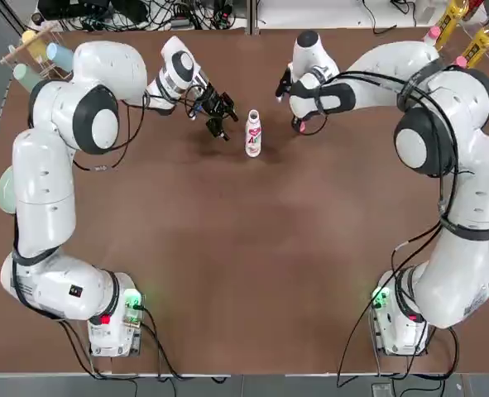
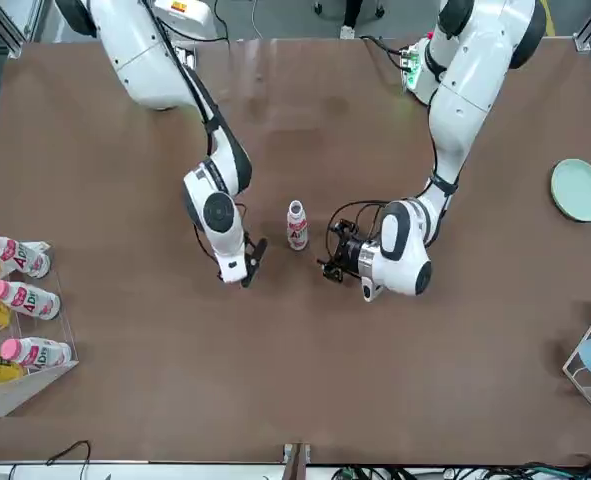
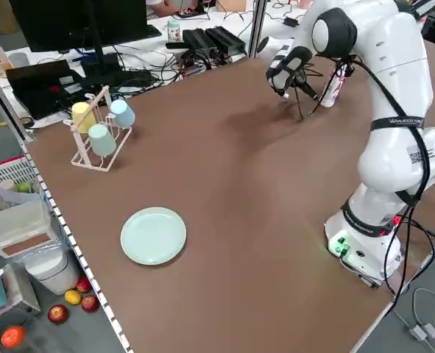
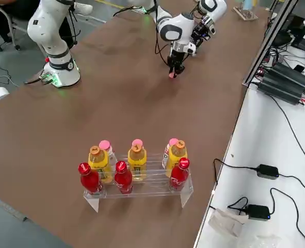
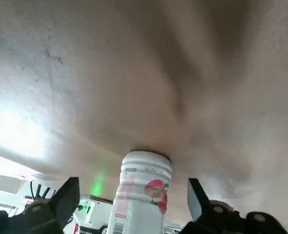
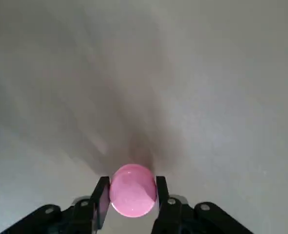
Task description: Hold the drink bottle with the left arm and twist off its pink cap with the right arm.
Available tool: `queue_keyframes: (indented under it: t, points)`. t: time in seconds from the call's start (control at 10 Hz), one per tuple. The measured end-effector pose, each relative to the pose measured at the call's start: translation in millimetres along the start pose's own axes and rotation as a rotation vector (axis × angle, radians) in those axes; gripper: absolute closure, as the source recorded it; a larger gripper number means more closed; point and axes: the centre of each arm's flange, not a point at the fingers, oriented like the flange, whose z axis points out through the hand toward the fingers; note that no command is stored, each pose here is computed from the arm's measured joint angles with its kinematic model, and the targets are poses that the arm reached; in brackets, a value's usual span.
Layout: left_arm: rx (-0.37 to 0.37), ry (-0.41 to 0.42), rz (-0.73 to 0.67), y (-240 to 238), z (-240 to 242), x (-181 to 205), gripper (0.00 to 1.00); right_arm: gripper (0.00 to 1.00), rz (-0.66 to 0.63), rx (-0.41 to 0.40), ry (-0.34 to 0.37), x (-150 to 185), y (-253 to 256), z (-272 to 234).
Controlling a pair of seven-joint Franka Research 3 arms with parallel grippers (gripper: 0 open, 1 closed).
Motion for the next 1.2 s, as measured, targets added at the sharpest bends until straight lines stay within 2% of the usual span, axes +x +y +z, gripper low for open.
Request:
queue_keyframes:
  t: [0.1,0.3,0.5,0.7,0.9,1.0,1.2]
  points:
    - [0.000,0.000,0.000,0.2,-0.2,-0.2,0.02,0.55,0.002,0.000,0.001,-1.4,0.5,0.7]
    - [-0.001,0.001,0.000,0.3,-0.8,0.2,0.00,0.30,0.004,-0.002,0.004,-1.9,1.7,0.6]
    - [-0.025,-0.001,-0.007,3.8,-15.1,5.8,0.00,0.02,0.034,-0.006,0.012,-11.2,20.1,-4.4]
    - [-0.095,0.005,-0.025,11.1,-52.5,9.3,0.00,0.00,0.065,-0.025,0.028,-20.2,34.8,-48.4]
    - [-0.191,0.032,-0.043,16.5,-93.9,12.1,0.00,0.00,0.142,-0.035,0.008,-52.6,59.2,-127.5]
    - [-0.238,0.085,-0.030,19.0,-112.9,11.0,0.00,0.00,0.193,-0.031,-0.017,-83.4,75.7,-172.8]
    - [-0.289,0.253,0.020,19.7,-152.8,1.0,0.00,0.00,0.262,-0.038,-0.031,-137.1,80.8,-264.6]
